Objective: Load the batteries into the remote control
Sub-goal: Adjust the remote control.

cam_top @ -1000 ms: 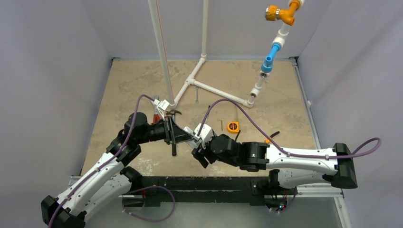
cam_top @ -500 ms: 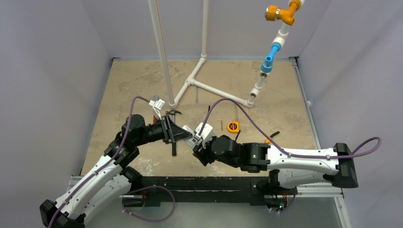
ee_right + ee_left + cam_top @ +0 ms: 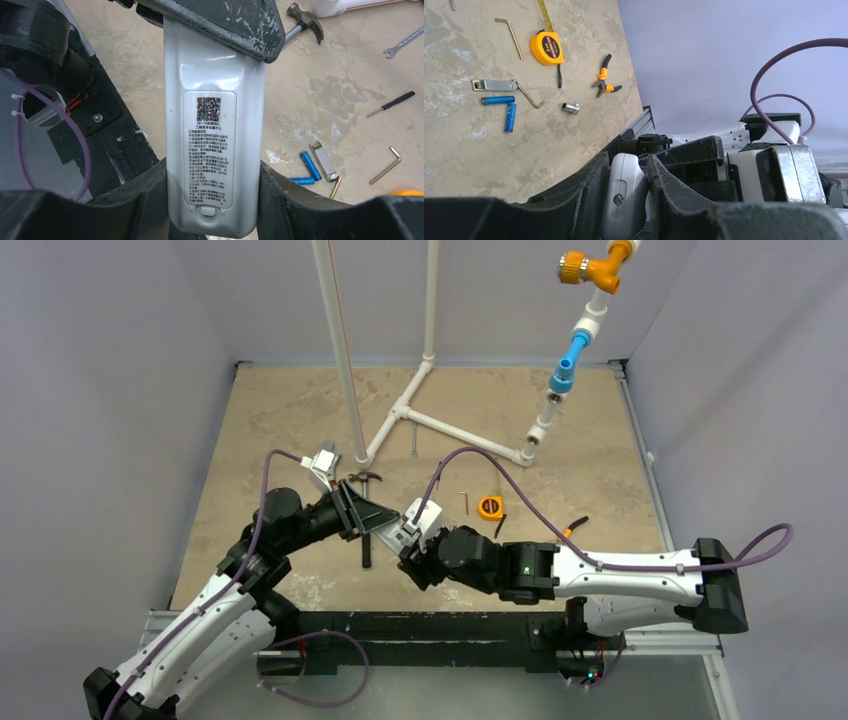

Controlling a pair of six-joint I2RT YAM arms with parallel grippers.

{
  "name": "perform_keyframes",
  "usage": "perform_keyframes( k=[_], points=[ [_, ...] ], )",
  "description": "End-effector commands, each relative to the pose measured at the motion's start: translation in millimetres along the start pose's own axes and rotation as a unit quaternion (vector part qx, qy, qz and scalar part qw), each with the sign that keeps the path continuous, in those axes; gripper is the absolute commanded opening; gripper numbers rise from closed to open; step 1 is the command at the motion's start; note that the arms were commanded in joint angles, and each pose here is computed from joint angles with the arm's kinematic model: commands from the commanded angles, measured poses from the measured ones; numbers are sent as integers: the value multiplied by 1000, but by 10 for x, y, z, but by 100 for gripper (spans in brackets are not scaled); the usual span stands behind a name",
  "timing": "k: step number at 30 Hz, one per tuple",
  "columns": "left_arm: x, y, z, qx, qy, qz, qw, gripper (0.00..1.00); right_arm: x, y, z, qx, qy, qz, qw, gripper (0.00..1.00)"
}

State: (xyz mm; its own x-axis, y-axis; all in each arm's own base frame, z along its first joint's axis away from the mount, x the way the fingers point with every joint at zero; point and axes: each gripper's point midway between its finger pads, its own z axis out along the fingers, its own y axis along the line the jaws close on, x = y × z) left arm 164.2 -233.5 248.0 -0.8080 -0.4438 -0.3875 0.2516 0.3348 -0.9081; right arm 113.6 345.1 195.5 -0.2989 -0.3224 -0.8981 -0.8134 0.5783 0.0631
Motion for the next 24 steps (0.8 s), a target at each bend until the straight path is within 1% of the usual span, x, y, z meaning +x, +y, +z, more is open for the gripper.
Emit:
perform_keyframes(
  k=[1,3,5,9,14,24],
  points=[
    [-99,-20,4,1,-27,-4,1000,30,-307,133,-10,-20,-47,25,998,0],
    [-96,-14,8,0,-26,-4,1000,28,-311,129,-9,-19,-48,28,998,0],
    [-85,-12,13,0,-22,-5,1000,28,-335,116,-11,-15,-54,33,998,0],
    [-78,-5,16,-1,-20,-6,1000,35,-374,78,-4,-1,-62,45,997,0],
    [-80,-10,11,-1,-20,-3,1000,39,-379,15,21,23,-63,60,996,0],
    [-72,-11,-3,-1,-19,-1,1000,36,-335,-56,28,46,-57,75,995,0]
  ],
)
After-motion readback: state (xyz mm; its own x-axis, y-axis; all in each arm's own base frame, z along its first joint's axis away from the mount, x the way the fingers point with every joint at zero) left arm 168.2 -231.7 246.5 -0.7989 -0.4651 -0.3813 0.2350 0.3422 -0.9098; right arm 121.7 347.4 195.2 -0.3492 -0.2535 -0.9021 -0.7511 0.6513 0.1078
